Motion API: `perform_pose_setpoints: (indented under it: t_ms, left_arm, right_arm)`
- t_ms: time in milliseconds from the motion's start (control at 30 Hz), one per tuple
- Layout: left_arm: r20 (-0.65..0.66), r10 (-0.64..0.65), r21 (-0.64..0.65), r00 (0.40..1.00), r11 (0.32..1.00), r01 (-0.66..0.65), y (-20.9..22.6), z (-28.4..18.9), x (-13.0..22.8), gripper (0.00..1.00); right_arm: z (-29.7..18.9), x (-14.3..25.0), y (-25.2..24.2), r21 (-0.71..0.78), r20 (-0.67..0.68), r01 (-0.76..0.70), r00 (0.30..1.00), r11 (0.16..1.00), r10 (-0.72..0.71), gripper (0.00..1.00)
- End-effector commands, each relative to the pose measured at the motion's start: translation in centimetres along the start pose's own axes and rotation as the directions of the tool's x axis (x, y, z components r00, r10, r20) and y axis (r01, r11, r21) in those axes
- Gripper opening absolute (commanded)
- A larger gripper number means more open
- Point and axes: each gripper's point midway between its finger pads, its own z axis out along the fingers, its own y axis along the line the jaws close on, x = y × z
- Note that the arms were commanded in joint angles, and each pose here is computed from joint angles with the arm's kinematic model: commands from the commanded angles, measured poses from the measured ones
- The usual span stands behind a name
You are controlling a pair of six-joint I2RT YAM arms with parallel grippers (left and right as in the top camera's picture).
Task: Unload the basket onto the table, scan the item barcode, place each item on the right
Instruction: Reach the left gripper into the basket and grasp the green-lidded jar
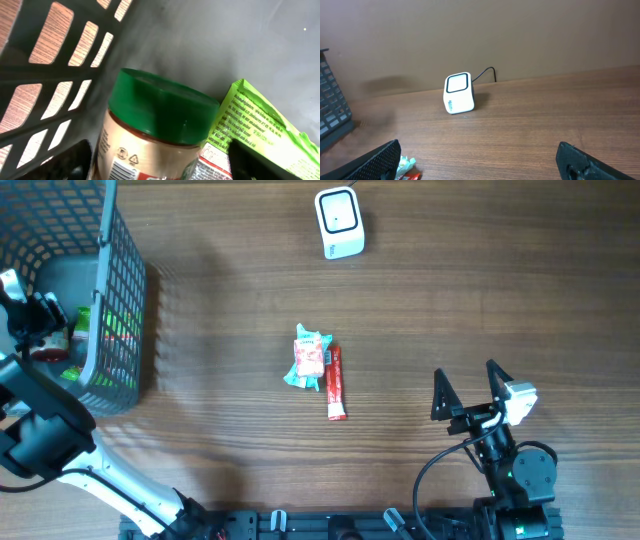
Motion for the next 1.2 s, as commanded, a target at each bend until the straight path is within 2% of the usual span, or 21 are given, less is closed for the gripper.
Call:
perform_pose_setpoints:
  t_ms: [0,100,200,367,467,567,667,733,767,867,967,1067,1167]
  left_arm:
    - [-0.013,-0.006,0.023,1.0,1.0,0.006,-0.1,0.9,0.7,0.76]
    - [-0.026,-0.009,0.024,1.0,1.0,0.009,-0.1,2.2,1.7,0.77]
    - [-0.032,-0.006,0.055,0.999,0.998,0.008,-0.8,3.2,2.4,0.7]
    - [-0.034,-0.006,0.064,0.999,0.998,0.008,-1.0,3.4,2.6,0.75]
    - [-0.029,-0.006,0.06,1.0,0.998,0.008,-1.0,3.8,2.8,0.46]
    - [0.076,-0.004,-0.018,0.997,1.0,0.006,0.5,-0.8,-0.3,0.39]
    - [0.298,-0.044,-0.038,0.954,0.998,0.058,0.9,-10.2,-4.7,0.39]
    - [0.451,-0.027,-0.048,0.892,0.997,0.054,0.4,-17.7,-6.1,0.42]
    - [0.553,-0.032,-0.034,0.832,0.998,0.061,-0.8,-23.4,-6.1,0.42]
    - [0.631,-0.025,0.025,0.775,1.0,0.012,-5.4,-30.6,-3.0,0.43]
    - [0.598,0.022,0.135,0.801,0.983,-0.127,-13.1,-33.6,2.4,0.42]
    - [0.485,0.118,0.204,0.867,0.948,-0.243,-19.7,-32.4,7.3,0.42]
    - [0.33,0.252,0.19,0.91,0.926,-0.325,-24.9,-28.3,12.1,0.41]
  right_arm:
    - [0.0,-0.2,0.0,-0.001,0.008,-0.006,1.0,1.0,0.006,1.0]
    - [0.0,-0.2,0.0,-0.002,0.008,-0.007,1.0,1.0,0.007,1.0]
    - [0.0,-0.2,0.0,-0.002,0.008,-0.006,1.0,1.0,0.006,0.99]
    - [0.0,-0.2,0.0,-0.002,0.008,-0.006,1.0,1.0,0.006,1.0]
    - [0.0,-0.2,0.0,-0.002,0.008,-0.007,1.0,1.0,0.007,1.0]
    - [0.0,-0.2,0.0,-0.002,0.008,-0.006,1.0,1.0,0.006,1.0]
    - [0.0,-0.2,0.0,-0.002,0.008,-0.007,1.0,1.0,0.007,1.0]
    - [0.0,-0.2,0.0,-0.002,0.008,-0.007,1.0,1.0,0.007,1.0]
    - [0.0,-0.2,0.0,-0.002,0.008,-0.007,1.0,1.0,0.007,1.0]
    - [0.0,-0.2,0.0,-0.002,0.008,-0.006,1.0,1.0,0.006,1.0]
    - [0.0,-0.2,0.0,-0.002,0.008,-0.007,1.0,1.0,0.007,1.0]
    - [0.0,-0.2,0.0,-0.001,0.008,-0.006,1.0,1.0,0.006,1.0]
    - [0.0,-0.2,0.0,-0.002,0.008,-0.007,1.0,1.0,0.007,0.99]
